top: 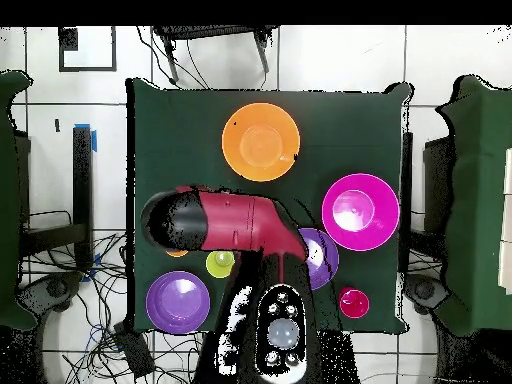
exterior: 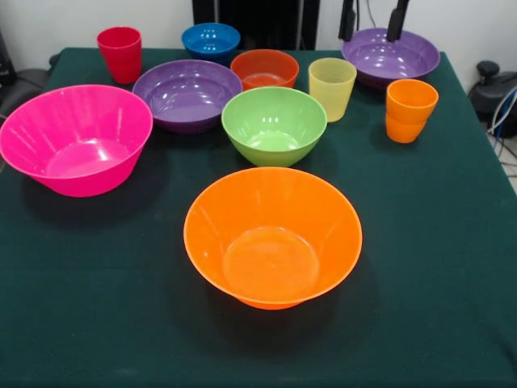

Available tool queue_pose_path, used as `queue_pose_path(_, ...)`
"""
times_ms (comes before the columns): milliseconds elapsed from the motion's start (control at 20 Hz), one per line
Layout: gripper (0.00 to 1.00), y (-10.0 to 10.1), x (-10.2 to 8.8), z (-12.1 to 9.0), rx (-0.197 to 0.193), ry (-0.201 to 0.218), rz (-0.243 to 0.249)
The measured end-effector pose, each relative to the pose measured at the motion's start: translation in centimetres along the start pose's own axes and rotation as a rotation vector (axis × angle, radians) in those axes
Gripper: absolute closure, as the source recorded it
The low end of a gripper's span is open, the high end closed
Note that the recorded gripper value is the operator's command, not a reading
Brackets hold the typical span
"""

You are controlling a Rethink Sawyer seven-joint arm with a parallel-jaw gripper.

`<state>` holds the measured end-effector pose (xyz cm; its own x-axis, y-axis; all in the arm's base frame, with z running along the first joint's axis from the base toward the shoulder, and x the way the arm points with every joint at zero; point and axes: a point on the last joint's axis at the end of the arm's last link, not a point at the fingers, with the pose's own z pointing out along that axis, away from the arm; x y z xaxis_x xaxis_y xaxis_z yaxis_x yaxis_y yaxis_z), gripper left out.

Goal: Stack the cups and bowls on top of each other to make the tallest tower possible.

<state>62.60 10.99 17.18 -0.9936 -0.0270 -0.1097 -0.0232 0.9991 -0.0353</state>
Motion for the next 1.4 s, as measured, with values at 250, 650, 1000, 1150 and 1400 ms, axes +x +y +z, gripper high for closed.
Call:
queue_pose_path(250, 0.00, -1.4, -3.4, 1.5, 0.021, -0.031, 0.011)
queue_pose_path(650, 0.00, -2.8, -9.0, 3.7, 0.040, -0.061, 0.021)
queue_pose_path(1000, 0.00, -3.1, -13.1, 6.3, 0.037, -0.061, 0.024)
queue_pose_path(1150, 0.00, -3.1, -14.1, 7.3, 0.038, -0.064, 0.024)
queue_pose_path(1400, 0.00, -3.2, -15.1, 9.5, 0.035, -0.058, 0.027)
